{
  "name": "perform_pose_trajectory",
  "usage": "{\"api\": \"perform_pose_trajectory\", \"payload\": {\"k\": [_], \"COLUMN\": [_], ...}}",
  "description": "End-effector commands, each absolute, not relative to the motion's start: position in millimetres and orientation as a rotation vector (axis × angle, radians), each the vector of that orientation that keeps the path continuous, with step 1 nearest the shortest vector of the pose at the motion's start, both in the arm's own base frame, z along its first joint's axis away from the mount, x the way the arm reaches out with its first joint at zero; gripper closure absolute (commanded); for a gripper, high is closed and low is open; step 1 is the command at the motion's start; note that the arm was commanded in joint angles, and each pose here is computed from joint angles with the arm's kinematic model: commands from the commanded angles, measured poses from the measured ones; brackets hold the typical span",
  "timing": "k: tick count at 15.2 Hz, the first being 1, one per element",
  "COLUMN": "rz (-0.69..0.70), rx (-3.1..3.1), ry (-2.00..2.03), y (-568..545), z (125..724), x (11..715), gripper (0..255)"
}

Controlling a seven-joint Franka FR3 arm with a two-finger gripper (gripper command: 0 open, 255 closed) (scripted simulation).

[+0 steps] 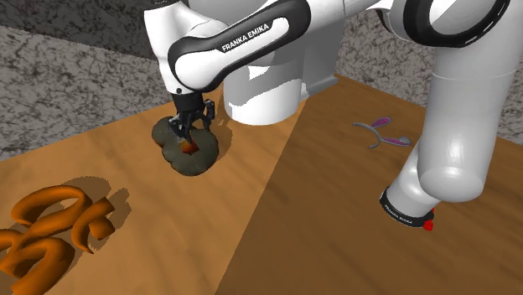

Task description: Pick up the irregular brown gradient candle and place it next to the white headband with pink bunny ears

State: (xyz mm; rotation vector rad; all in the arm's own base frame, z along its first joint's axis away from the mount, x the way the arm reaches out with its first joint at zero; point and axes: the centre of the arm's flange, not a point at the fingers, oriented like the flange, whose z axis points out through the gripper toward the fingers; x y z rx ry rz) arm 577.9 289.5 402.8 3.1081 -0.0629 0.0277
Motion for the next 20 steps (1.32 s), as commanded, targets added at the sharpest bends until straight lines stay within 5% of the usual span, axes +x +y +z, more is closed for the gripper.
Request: {"api": "perform_pose_trajectory", "payload": {"k": [1, 20], "rz": [0.03, 0.03], "rx": [3.109, 3.109], "ry": [-0.063, -0.063], "y": [288.8, 288.8], "z": [413.6, 513.9], "x": [578.5, 578.5], "gripper": [255, 255]}}
